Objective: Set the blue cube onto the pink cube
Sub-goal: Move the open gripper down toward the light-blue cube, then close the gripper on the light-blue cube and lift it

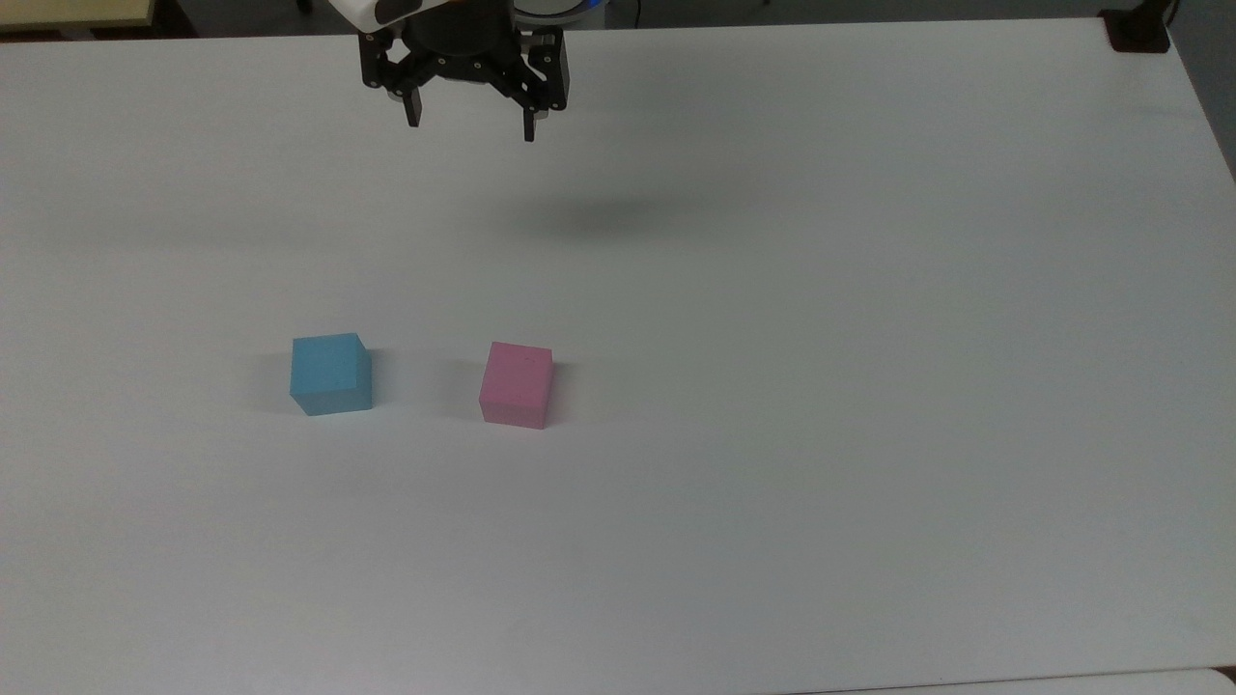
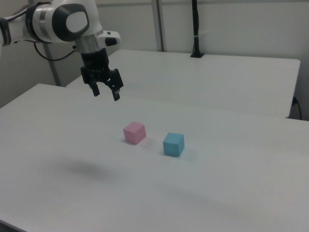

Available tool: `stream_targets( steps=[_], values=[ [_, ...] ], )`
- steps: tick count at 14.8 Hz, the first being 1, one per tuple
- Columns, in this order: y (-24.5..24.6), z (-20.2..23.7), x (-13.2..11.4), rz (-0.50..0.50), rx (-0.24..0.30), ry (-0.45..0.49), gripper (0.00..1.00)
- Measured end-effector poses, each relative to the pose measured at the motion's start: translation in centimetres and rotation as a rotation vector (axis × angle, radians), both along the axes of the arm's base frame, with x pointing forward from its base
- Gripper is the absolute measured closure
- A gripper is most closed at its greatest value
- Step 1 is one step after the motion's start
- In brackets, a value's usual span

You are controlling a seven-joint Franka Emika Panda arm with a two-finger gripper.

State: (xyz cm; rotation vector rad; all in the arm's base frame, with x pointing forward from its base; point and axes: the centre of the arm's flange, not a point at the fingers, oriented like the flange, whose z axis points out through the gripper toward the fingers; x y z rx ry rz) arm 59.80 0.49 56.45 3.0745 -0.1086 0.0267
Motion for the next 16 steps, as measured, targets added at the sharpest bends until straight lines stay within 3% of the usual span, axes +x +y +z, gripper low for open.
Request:
stream_targets(
  steps=[3, 8, 16],
  values=[
    [0.0, -0.1, 0.0, 0.008, 0.0, 0.002, 0.0],
    [-3.8, -2.0, 0.8, 0.114, -0.004, 0.038, 0.0],
    [-13.3, -12.5, 6.2, 0.047, -0.048, -0.05, 0.0]
  ],
)
